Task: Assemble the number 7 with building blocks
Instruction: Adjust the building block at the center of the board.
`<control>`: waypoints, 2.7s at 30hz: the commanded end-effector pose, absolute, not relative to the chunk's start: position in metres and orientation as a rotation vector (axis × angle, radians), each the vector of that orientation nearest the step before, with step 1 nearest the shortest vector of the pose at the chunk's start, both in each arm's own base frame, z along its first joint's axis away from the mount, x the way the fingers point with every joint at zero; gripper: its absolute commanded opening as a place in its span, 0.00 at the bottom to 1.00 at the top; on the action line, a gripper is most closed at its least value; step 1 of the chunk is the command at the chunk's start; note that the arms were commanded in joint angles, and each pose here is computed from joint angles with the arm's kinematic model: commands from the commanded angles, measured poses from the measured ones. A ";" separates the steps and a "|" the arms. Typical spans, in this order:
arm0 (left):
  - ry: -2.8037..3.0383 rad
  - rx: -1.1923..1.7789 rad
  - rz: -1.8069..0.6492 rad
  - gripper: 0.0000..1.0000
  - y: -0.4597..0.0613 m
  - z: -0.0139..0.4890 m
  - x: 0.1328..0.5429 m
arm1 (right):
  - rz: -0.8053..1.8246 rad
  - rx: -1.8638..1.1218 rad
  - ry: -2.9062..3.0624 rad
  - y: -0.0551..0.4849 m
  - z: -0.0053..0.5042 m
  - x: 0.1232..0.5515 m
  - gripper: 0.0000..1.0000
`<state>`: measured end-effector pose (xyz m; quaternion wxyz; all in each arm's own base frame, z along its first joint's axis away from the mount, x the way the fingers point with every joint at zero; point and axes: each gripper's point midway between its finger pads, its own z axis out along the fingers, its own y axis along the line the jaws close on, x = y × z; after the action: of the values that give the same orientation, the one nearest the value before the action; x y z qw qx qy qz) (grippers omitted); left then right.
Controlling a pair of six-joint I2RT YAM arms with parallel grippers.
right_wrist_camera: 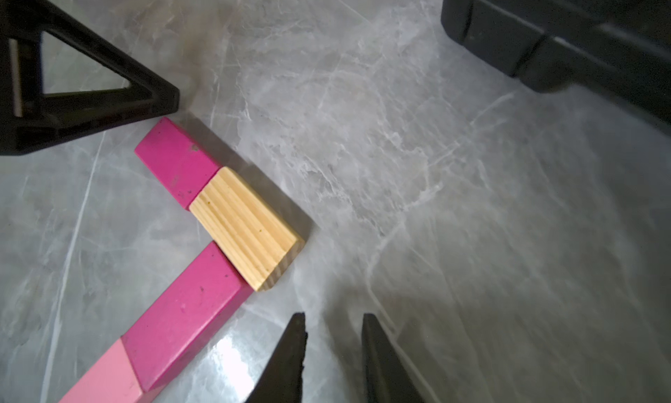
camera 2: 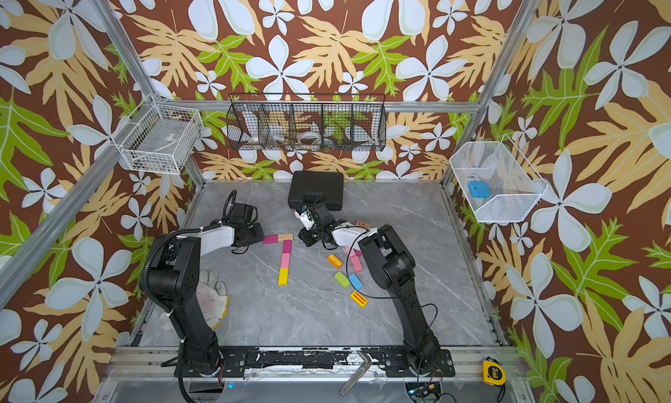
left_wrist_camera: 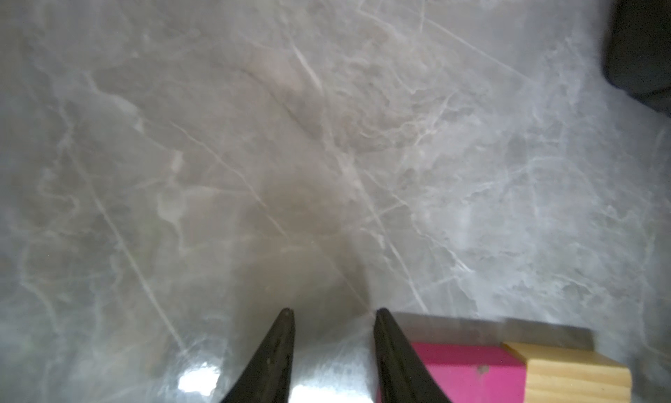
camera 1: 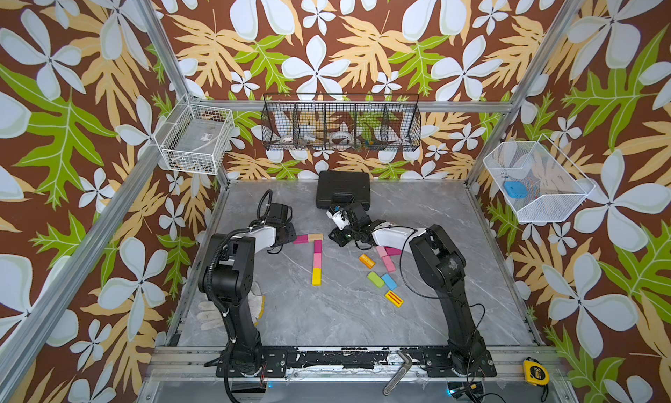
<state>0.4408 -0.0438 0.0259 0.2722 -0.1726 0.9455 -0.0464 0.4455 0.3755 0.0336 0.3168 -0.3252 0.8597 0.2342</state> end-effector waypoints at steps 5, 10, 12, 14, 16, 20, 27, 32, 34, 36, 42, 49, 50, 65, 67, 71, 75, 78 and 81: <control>2.579 -0.483 -0.112 0.40 -0.042 0.019 0.431 | 0.579 -0.845 2.303 0.383 0.024 0.444 0.28; 2.586 -0.471 -0.139 0.40 -0.045 0.018 0.433 | 0.563 -0.827 2.315 0.382 0.021 0.445 0.28; 2.590 -0.470 -0.138 0.40 -0.046 0.017 0.432 | 0.554 -0.824 2.316 0.382 0.021 0.447 0.28; 2.592 -0.469 -0.138 0.40 -0.046 0.016 0.432 | 0.550 -0.822 2.314 0.382 0.023 0.448 0.28; 2.594 -0.467 -0.140 0.40 -0.046 0.015 0.432 | 0.550 -0.828 2.316 0.384 0.022 0.448 0.28; 2.599 -0.465 -0.143 0.40 -0.047 0.014 0.431 | 0.543 -0.848 2.312 0.390 0.022 0.448 0.28; 2.606 -0.459 -0.155 0.40 -0.048 0.013 0.431 | 0.551 -0.866 2.308 0.396 0.021 0.445 0.28; 2.610 -0.468 -0.133 0.40 -0.046 0.014 0.428 | 0.547 -0.865 2.309 0.396 0.021 0.444 0.28; 2.597 -0.483 -0.100 0.40 -0.040 0.015 0.426 | 0.548 -0.866 2.310 0.396 0.020 0.443 0.28; 2.594 -0.489 -0.082 0.40 -0.038 0.016 0.426 | 0.547 -0.865 2.311 0.396 0.020 0.443 0.28; 2.589 -0.501 -0.022 0.40 -0.030 0.020 0.425 | 0.545 -0.867 2.309 0.395 0.020 0.443 0.28; 2.599 -0.494 -0.007 0.40 -0.031 0.022 0.421 | 0.548 -0.869 2.307 0.396 0.019 0.444 0.28; 2.607 -0.485 -0.011 0.40 -0.033 0.021 0.420 | 0.546 -0.872 2.307 0.396 0.019 0.443 0.28; 2.640 -0.437 -0.087 0.40 -0.048 0.014 0.425 | 0.557 -0.887 2.293 0.397 0.023 0.442 0.28; 2.644 -0.431 -0.096 0.41 -0.050 0.013 0.426 | 0.559 -0.889 2.290 0.398 0.023 0.442 0.28; 2.647 -0.427 -0.104 0.41 -0.051 0.013 0.425 | 0.562 -0.890 2.290 0.399 0.023 0.443 0.28; 2.660 -0.408 -0.121 0.41 -0.055 0.011 0.425 | 0.566 -0.893 2.289 0.400 0.024 0.443 0.28; 2.659 -0.403 -0.123 0.42 -0.056 0.011 0.426 | 0.565 -0.897 2.285 0.400 0.024 0.443 0.28; 2.657 -0.402 -0.124 0.42 -0.057 0.011 0.427 | 0.569 -0.900 2.282 0.400 0.025 0.442 0.28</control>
<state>0.4421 -0.0482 0.0237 0.2644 -0.1543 0.9515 -0.0312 0.4479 0.3996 0.0266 0.3177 -0.3331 0.8621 0.2117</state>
